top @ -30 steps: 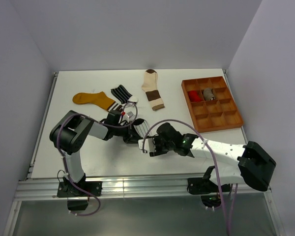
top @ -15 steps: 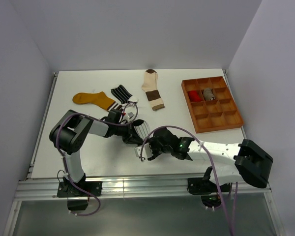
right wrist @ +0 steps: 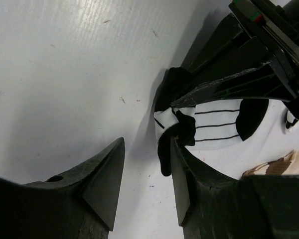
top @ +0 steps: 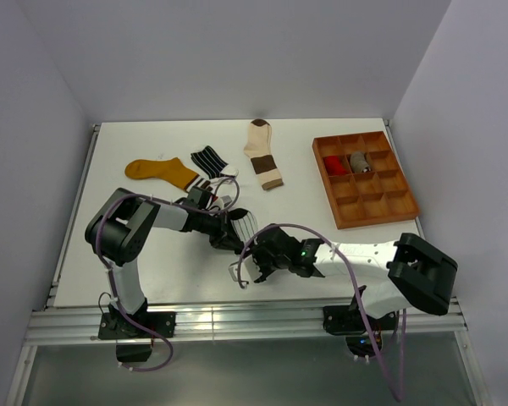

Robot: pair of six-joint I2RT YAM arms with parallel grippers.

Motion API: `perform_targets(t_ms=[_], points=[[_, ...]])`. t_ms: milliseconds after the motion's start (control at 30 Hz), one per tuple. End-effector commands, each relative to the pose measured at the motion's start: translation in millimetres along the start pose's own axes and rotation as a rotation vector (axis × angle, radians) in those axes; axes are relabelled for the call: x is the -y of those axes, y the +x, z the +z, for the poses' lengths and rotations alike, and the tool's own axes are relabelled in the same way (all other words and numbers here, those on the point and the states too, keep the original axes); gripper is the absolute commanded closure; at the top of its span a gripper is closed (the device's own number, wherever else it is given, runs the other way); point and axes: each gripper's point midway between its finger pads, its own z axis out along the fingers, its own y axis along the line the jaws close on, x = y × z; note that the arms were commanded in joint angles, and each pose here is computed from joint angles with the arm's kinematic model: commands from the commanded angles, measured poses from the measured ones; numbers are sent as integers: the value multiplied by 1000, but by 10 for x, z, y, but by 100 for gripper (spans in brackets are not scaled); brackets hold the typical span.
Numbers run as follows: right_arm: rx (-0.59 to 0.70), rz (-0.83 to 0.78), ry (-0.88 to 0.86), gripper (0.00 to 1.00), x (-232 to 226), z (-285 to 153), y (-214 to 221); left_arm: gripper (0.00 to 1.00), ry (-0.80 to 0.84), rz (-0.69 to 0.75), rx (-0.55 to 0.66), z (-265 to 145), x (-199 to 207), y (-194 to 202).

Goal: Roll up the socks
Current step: Roll the sock at the center of the board.

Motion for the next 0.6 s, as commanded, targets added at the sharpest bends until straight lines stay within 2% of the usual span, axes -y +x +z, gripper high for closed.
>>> perform_targets(t_ms=[0, 567], points=[[3, -35, 14, 51, 11, 44, -31, 100, -223, -74, -42, 7, -592, 237], [-21, -85, 66, 51, 217, 163, -78, 100, -248, -54, -65, -22, -607, 250]])
